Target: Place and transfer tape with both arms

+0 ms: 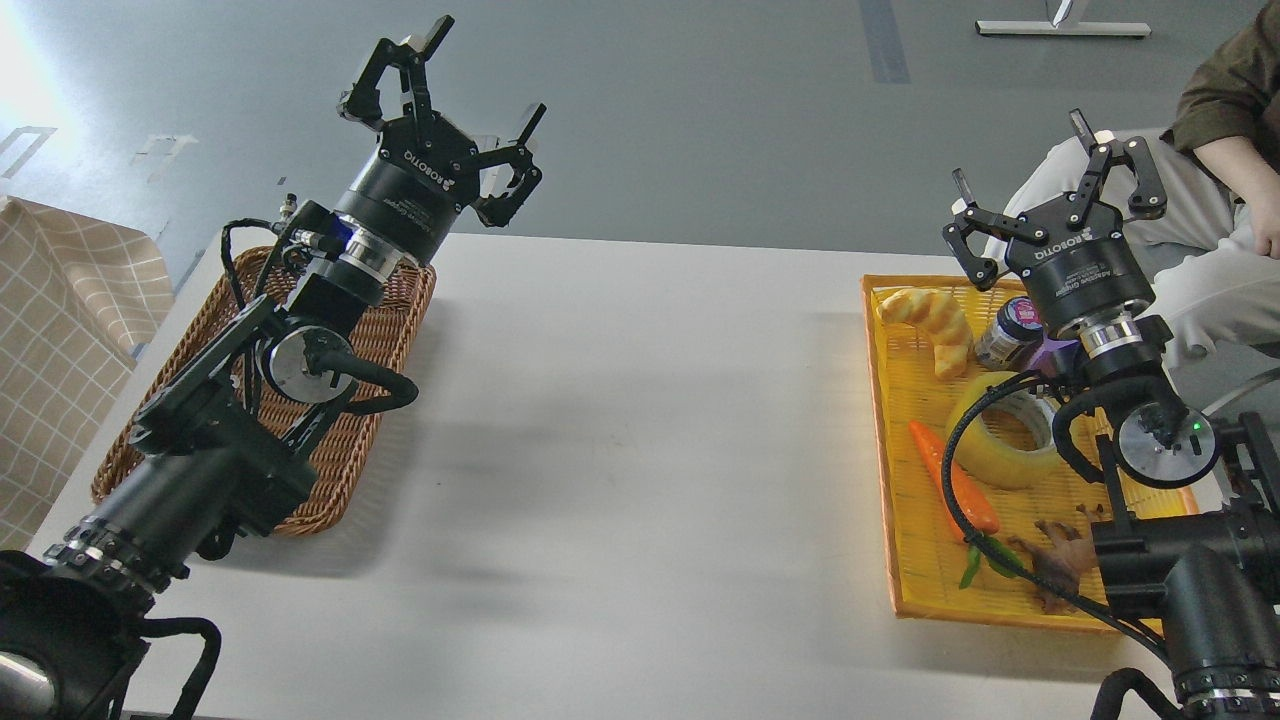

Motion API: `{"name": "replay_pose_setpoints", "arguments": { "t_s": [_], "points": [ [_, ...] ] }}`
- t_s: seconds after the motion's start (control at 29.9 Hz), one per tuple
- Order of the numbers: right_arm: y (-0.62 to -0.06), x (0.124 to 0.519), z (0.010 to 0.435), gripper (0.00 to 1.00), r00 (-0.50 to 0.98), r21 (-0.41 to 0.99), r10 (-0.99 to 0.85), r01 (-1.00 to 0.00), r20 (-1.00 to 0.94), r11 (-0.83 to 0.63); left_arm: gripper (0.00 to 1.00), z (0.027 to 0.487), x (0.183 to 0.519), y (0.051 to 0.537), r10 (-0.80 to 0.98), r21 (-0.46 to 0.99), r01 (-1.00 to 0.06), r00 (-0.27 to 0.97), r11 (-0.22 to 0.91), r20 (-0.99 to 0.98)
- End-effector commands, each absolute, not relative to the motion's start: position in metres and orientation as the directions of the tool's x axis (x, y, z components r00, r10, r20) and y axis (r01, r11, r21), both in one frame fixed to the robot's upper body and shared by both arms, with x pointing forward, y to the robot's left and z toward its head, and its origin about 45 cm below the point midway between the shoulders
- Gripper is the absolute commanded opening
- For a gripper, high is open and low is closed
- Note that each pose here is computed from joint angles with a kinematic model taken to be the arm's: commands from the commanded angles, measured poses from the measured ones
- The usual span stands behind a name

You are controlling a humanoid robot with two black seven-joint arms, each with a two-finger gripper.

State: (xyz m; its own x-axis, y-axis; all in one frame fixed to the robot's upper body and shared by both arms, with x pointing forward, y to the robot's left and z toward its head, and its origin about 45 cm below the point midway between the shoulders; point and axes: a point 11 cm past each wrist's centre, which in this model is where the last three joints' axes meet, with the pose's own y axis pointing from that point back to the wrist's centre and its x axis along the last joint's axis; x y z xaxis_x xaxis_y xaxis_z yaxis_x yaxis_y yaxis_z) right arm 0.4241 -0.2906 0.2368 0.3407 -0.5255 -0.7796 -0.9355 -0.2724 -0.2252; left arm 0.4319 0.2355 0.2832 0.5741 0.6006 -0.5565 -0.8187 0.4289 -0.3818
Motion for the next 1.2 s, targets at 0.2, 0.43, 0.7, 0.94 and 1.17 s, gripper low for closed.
{"name": "replay_pose_setpoints", "arguments": {
  "t_s": [0.2,0.43,0.7,0.94,1.17],
  "points": [
    [-0.2905,0.4244,0.2372,1.00,0.341,-0.226,-0.525,-0.935,-0.779,-0.272,0.98,0.2807,0.4316,0.2339,0.599,-0.377,-0.820,0.572,0.431,-0.561],
    [-0.2905,0.4241,0.2376,1.00,0.343,-0.227,-0.525,-0.935,-0.779,-0.273,0.98,0.2801,0.4313,0.2331,0.599,-0.375,-0.819,0.573,0.434,-0.559],
    [-0.2904,0.4244,0.2383,1.00,0.344,-0.229,-0.524,-0.934,-0.779,-0.273,0.98,0.2784,0.4306,0.2301,0.596,-0.371,-0.818,0.575,0.440,-0.561],
    [-0.2910,0.4241,0.2384,1.00,0.344,-0.231,-0.524,-0.935,-0.779,-0.270,0.98,0.2794,0.4307,0.2300,0.594,-0.375,-0.817,0.576,0.438,-0.561],
    [-0.2912,0.4245,0.2387,1.00,0.344,-0.232,-0.524,-0.935,-0.779,-0.268,0.98,0.2797,0.4308,0.2304,0.594,-0.376,-0.817,0.576,0.437,-0.561]
  ]
}}
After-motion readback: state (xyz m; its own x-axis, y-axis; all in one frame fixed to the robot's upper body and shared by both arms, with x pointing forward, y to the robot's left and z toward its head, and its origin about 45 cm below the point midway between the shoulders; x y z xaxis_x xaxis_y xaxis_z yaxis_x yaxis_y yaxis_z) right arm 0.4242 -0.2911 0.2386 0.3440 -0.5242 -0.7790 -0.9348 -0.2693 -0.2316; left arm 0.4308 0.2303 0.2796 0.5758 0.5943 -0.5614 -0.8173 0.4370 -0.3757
